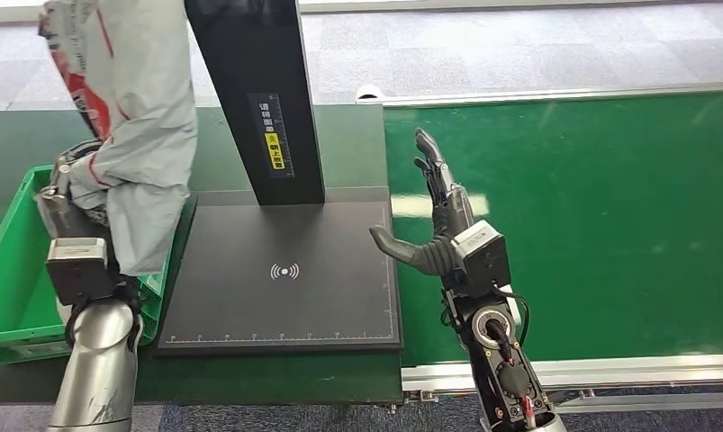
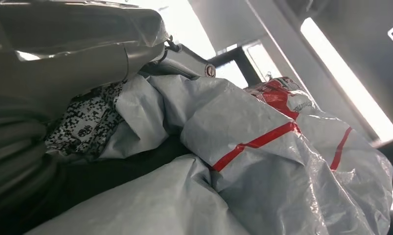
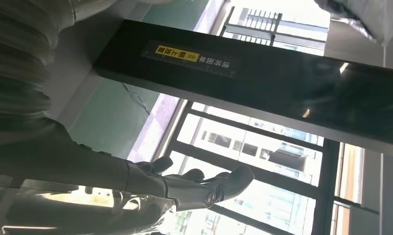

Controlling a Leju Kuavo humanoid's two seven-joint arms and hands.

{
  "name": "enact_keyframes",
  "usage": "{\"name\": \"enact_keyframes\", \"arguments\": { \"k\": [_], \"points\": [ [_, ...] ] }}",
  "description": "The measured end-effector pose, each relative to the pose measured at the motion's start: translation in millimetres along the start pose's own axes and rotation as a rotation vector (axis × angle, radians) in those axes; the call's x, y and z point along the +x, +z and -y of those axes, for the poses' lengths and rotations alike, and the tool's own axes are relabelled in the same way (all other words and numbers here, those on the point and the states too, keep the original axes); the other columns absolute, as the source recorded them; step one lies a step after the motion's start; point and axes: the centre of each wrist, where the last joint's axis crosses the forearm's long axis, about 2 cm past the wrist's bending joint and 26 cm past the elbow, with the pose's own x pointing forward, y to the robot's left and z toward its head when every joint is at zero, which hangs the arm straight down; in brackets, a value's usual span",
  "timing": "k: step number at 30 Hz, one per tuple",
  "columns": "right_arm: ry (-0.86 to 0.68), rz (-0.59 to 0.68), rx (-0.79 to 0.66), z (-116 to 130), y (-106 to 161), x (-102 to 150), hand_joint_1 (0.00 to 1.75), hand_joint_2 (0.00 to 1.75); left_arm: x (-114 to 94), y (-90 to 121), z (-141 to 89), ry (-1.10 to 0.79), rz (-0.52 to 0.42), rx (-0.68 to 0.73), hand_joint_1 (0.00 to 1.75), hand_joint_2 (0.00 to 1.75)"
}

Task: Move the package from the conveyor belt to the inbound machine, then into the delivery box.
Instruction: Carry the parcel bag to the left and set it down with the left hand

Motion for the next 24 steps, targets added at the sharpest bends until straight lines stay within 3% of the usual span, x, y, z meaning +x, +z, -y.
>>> {"name": "enact_keyframes", "arguments": {
  "k": [6,11,17,24],
  "points": [
    [-0.005,0.014,-0.018,-1,9,4,0.0,1.75,-52,8,-83,-0.316,-0.155,0.042,1.75,1.75],
    [-0.013,0.027,-0.021,-4,11,9,0.0,1.75,-105,23,-125,-0.608,-0.403,-0.07,1.75,1.75],
    [-0.017,0.031,-0.02,-6,12,11,0.0,1.75,-131,44,-143,-0.686,-0.579,-0.137,1.75,1.75],
    [-0.021,0.031,-0.02,-8,13,11,0.0,1.75,-139,46,-148,-0.695,-0.684,-0.163,1.75,1.75]
  ]
}}
